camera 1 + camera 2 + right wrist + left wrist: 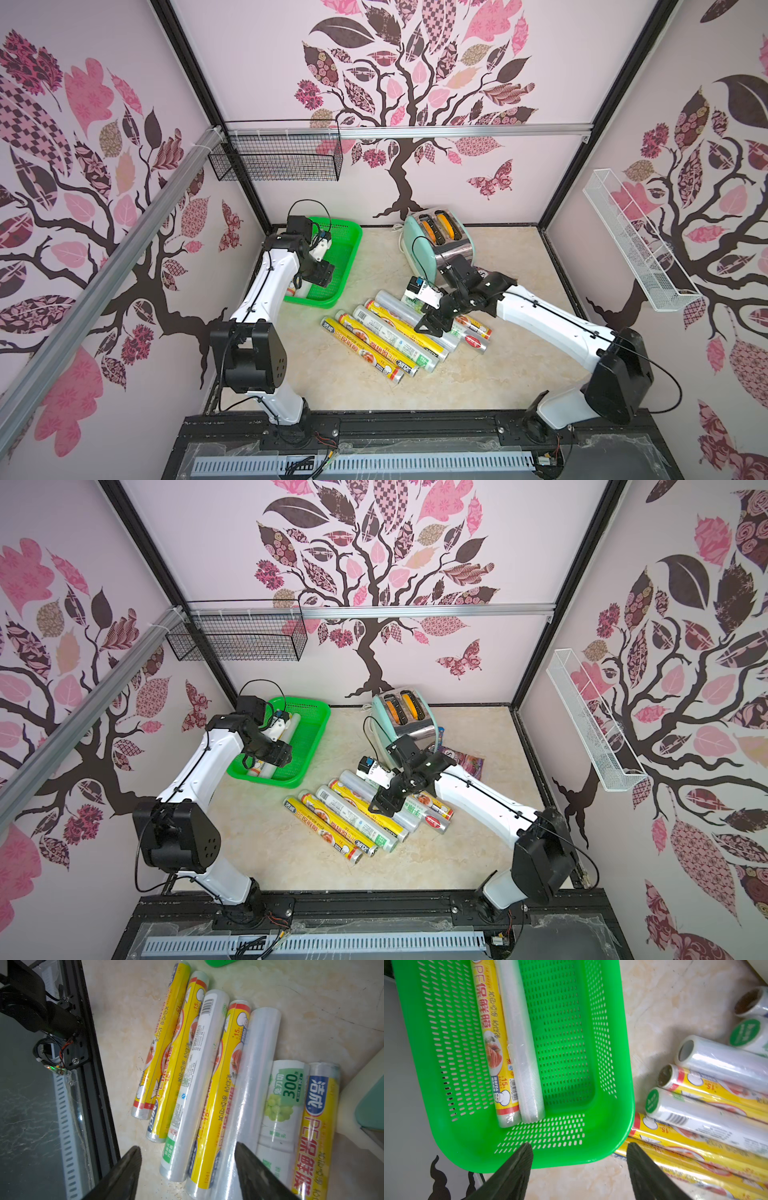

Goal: Put the plastic wrap into the basket
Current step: Pick up the plastic wrap from the center of the board, then place the plastic wrap in the basket.

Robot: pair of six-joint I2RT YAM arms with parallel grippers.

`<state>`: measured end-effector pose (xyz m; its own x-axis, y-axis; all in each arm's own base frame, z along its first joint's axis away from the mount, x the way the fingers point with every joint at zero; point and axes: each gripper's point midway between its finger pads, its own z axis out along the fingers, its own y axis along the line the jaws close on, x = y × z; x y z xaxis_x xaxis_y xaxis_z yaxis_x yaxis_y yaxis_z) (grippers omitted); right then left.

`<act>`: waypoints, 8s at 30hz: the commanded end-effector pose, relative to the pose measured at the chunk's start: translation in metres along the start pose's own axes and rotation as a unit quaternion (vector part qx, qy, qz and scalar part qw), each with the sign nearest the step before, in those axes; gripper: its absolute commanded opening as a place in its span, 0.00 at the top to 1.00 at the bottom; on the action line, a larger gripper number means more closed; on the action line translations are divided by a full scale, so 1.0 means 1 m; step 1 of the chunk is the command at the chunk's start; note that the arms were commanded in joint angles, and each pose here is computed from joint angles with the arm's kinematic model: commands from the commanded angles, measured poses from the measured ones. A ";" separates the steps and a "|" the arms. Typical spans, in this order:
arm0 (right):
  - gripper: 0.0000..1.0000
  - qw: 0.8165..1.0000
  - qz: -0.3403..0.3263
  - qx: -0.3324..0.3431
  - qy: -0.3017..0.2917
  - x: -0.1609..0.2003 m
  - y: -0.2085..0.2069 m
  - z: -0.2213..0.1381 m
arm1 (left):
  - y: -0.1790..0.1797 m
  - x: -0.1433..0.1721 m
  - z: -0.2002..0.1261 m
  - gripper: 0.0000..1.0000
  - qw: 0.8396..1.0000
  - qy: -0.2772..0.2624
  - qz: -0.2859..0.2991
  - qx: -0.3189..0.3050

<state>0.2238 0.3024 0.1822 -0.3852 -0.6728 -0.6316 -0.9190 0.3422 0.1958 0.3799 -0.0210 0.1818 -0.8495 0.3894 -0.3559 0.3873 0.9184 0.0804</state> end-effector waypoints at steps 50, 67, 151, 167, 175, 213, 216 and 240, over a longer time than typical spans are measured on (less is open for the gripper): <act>0.42 0.970 0.146 0.101 0.167 0.042 0.066 0.209 | -0.036 0.092 -0.066 0.16 0.981 -0.072 -0.119 0.135; 0.61 0.986 0.127 0.029 0.105 0.034 0.095 0.156 | -0.039 0.067 -0.121 0.16 0.973 -0.143 -0.128 0.130; 0.29 0.915 0.169 -0.055 -0.363 -0.191 0.071 0.024 | -0.044 -0.023 -0.098 0.61 0.941 -0.172 -0.207 0.207; 0.01 0.965 -0.023 0.100 -0.242 -0.105 0.061 -0.021 | -0.031 -0.043 -0.056 0.60 0.991 -0.113 -0.060 0.036; 0.00 0.950 -0.005 0.176 -0.256 -0.102 0.038 -0.045 | 0.004 -0.072 -0.023 0.62 0.995 -0.081 -0.056 -0.036; 0.01 0.946 0.047 0.242 -0.209 -0.079 -0.016 -0.070 | 0.052 -0.062 0.155 0.54 0.990 0.083 -0.033 -0.113; 0.01 0.943 0.058 0.249 -0.212 -0.077 -0.020 -0.072 | 0.056 -0.054 0.160 0.50 0.987 0.100 -0.027 -0.125; 0.01 0.947 0.057 0.236 -0.209 -0.070 -0.017 -0.071 | 0.096 -0.063 0.135 0.53 0.967 0.043 -0.054 -0.244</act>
<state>0.2633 0.2979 0.2730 -0.3257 -0.3322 -0.8852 -0.6845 0.7287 -0.0216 0.5102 0.0274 0.0520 -0.9290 0.2944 -0.2243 0.1655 0.8725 0.4598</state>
